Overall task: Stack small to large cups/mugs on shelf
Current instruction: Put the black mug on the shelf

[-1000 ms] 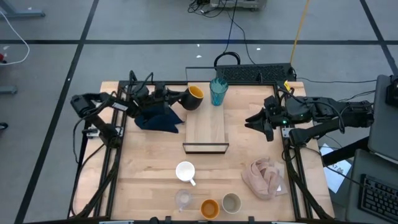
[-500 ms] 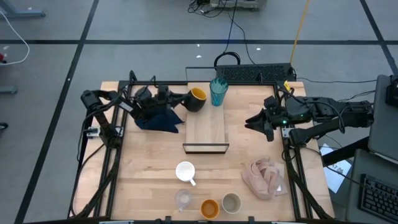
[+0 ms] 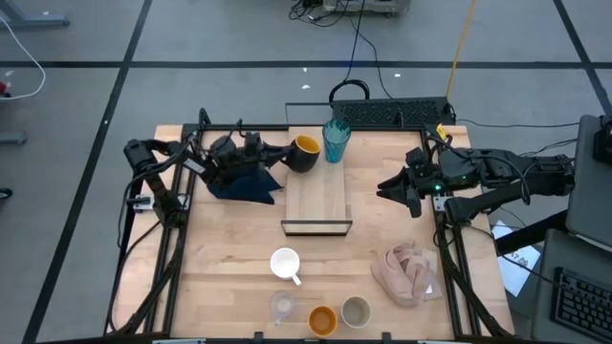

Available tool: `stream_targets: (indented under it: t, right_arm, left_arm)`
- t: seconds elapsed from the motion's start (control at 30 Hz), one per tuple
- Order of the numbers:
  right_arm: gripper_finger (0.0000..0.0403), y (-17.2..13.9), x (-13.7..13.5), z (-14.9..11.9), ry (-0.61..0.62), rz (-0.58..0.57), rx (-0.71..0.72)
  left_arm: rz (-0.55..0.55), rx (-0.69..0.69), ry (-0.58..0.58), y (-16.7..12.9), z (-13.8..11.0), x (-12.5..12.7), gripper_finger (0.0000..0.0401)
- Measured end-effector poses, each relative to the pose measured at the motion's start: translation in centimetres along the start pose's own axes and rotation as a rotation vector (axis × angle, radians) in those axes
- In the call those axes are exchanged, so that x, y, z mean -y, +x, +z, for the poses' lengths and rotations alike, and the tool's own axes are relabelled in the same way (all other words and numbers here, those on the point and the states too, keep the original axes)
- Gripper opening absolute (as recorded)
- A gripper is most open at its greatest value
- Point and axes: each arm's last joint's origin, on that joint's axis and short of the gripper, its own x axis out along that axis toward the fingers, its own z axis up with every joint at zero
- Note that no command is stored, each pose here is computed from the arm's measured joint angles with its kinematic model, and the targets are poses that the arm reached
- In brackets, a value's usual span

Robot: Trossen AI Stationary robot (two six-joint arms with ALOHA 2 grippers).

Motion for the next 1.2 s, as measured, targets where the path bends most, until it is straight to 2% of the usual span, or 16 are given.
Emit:
stream_targets:
  t: [0.1, 0.43, 0.73, 1.2]
  right_arm:
    - [0.0123, 0.0, -0.1, 0.1, -0.001, 0.006, 0.006]
    - [0.0123, 0.0, -0.1, 0.2, -0.007, 0.015, 0.017]
    - [0.0123, 0.0, -0.2, 0.3, -0.009, 0.024, 0.027]
    - [0.0123, 0.0, -0.3, 0.3, -0.006, 0.030, 0.033]
  left_arm:
    - [0.035, -0.031, -0.017, 0.1, -0.4, 0.0, 0.0070]
    - [0.043, -0.050, -0.028, 0.2, -0.7, 0.2, 0.0070]
    - [0.039, -0.155, -0.085, 0.3, -2.1, 0.8, 0.0064]
    - [0.053, -0.112, -0.110, 0.5, -1.8, 0.9, 0.0063]
